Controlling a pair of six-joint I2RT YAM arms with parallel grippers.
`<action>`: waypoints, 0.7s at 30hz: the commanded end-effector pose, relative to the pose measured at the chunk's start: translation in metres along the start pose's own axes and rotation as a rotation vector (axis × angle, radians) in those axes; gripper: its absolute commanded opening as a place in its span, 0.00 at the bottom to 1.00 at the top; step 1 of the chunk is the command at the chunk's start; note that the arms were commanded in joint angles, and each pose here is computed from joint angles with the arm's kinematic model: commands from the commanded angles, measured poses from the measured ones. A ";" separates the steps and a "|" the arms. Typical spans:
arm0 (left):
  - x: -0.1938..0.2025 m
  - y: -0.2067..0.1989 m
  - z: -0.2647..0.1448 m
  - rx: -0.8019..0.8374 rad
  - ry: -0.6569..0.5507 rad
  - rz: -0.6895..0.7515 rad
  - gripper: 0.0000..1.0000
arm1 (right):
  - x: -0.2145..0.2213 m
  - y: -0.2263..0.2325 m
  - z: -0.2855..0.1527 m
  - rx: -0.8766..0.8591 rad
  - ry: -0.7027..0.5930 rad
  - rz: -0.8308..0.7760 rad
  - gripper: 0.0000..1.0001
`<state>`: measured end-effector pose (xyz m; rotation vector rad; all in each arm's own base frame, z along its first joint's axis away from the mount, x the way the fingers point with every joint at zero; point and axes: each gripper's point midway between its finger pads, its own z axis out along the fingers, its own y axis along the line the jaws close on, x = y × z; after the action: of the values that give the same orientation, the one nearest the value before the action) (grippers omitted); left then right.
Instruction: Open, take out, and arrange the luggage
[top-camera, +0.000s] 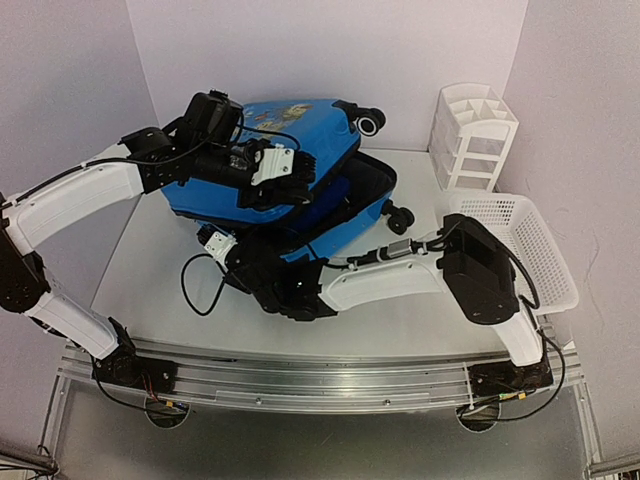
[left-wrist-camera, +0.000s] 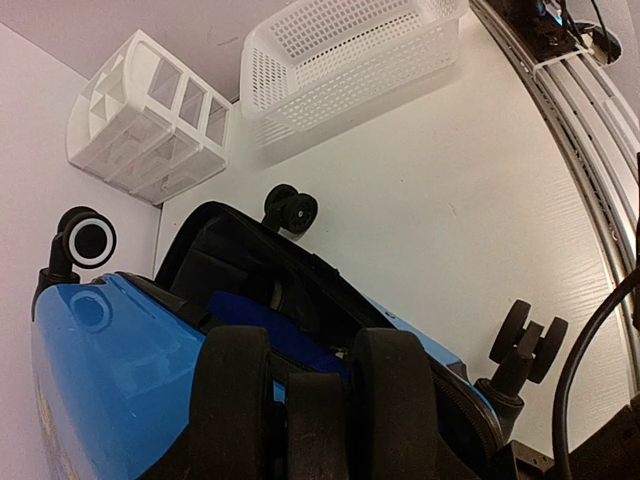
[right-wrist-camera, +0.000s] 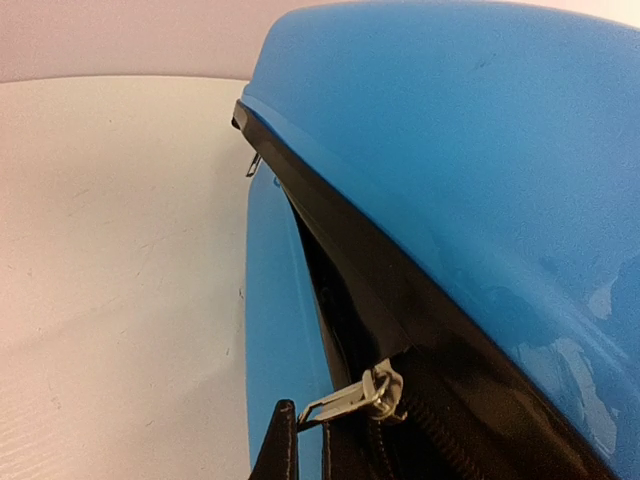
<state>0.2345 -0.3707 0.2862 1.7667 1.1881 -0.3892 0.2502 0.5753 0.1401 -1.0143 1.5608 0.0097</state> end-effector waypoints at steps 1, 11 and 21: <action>-0.144 0.002 -0.073 0.093 -0.563 -0.052 0.00 | -0.058 0.035 0.005 -0.259 -0.158 0.034 0.00; -0.122 0.013 -0.088 0.033 -0.488 -0.076 0.00 | -0.063 0.030 -0.028 -0.347 -0.151 0.036 0.08; -0.084 0.015 -0.104 -0.022 -0.391 -0.063 0.00 | -0.036 0.047 -0.110 -0.549 -0.076 0.049 0.34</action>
<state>0.2303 -0.3484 0.3044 1.7391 1.1615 -0.4766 0.1677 0.5800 0.1330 -1.3751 1.5425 0.3484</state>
